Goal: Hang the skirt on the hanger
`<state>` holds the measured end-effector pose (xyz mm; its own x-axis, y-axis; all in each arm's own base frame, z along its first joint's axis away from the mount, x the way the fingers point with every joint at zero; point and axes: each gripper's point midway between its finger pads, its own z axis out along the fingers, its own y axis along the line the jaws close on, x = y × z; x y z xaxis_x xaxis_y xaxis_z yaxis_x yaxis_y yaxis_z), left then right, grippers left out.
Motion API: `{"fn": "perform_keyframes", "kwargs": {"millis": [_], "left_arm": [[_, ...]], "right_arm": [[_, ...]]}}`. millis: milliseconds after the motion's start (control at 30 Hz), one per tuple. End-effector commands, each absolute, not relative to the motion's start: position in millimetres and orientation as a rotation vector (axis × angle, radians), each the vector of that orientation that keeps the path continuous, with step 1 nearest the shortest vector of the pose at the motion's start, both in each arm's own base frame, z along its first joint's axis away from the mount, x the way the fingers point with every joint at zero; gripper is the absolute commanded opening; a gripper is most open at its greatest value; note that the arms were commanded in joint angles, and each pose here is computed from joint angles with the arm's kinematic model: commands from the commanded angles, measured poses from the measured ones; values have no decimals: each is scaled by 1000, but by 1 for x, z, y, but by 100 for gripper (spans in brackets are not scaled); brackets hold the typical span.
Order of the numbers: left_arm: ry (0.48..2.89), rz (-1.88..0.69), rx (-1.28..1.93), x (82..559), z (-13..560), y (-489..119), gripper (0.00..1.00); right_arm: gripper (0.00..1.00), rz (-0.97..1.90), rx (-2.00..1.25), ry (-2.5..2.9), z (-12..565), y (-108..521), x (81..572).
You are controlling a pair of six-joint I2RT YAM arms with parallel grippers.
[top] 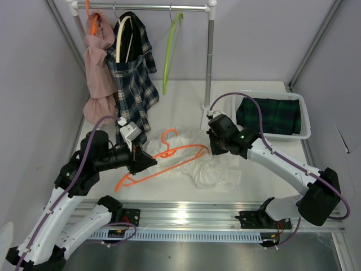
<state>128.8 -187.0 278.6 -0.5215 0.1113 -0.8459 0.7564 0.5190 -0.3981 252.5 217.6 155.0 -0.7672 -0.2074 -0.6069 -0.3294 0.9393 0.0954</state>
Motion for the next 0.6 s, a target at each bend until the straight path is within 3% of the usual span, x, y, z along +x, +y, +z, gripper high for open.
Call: {"fn": "perform_keyframes", "kwargs": {"millis": [0, 567], "left_arm": [[1902, -1008, 690, 140, 289, -193, 0], [1951, -1038, 722, 138, 274, -202, 0]], "right_arm": [[1, 296, -383, 2418, 177, 220, 251], [2, 299, -375, 2402, 178, 220, 247]]}}
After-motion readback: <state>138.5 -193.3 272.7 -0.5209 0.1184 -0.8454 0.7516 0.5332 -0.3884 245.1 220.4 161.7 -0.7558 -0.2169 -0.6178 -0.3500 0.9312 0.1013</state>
